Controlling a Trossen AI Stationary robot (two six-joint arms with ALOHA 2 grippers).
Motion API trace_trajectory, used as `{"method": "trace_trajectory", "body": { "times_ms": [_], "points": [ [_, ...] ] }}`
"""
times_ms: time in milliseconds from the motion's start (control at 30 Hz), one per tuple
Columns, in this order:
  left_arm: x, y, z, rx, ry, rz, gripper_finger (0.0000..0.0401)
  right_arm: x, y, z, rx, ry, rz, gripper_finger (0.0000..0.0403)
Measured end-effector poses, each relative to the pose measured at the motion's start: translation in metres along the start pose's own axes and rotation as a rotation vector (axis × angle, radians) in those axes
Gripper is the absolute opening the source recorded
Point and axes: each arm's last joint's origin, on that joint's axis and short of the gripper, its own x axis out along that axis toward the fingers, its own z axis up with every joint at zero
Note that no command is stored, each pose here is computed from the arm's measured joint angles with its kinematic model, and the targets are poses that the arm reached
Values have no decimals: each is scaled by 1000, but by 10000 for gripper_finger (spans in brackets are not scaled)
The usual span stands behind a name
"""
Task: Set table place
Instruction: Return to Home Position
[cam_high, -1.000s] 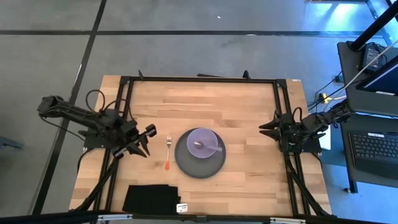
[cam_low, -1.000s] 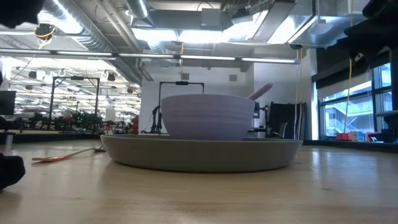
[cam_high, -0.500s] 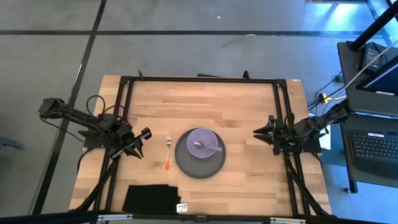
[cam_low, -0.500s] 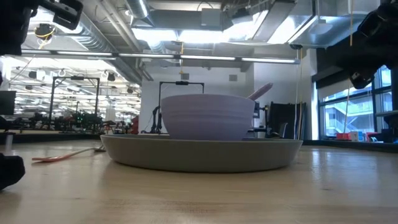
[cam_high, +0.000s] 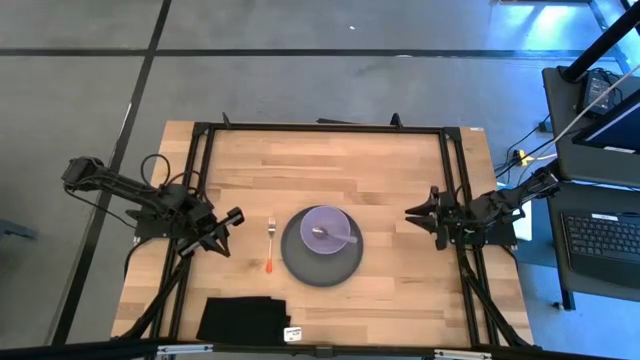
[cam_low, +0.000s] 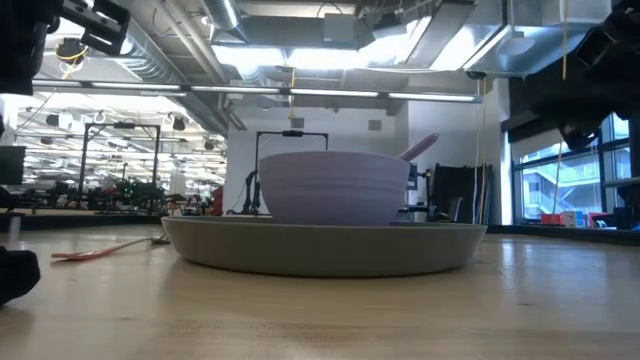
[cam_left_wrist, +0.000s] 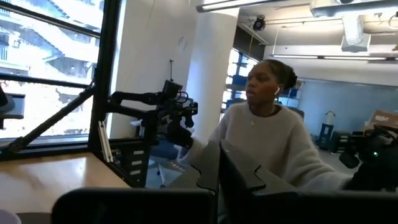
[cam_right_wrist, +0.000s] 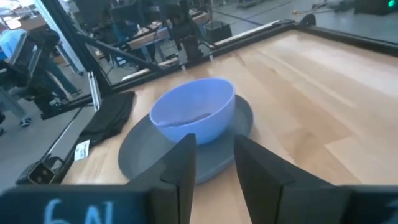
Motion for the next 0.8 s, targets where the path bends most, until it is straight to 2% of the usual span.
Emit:
{"method": "trace_trajectory", "body": {
  "times_ms": [133, 333, 433, 533, 800],
  "points": [
    [0, 0, -1, -7, 12, 4, 1, 1, 2, 1, -18, -15, 31, 113],
    [0, -1, -2, -2, 25, -38, 13, 0, 9, 5, -41, -12, 223, 113],
    [0, -2, -2, 48, 29, -64, 21, -1, 11, 7, -52, -20, 285, 113],
    [0, -3, -2, 92, 34, -90, 28, -1, 11, 7, -41, -12, 288, 113],
    [1, -5, -3, 84, 39, -111, 43, 1, 11, 4, -26, -18, 291, 113]
  ]
}}
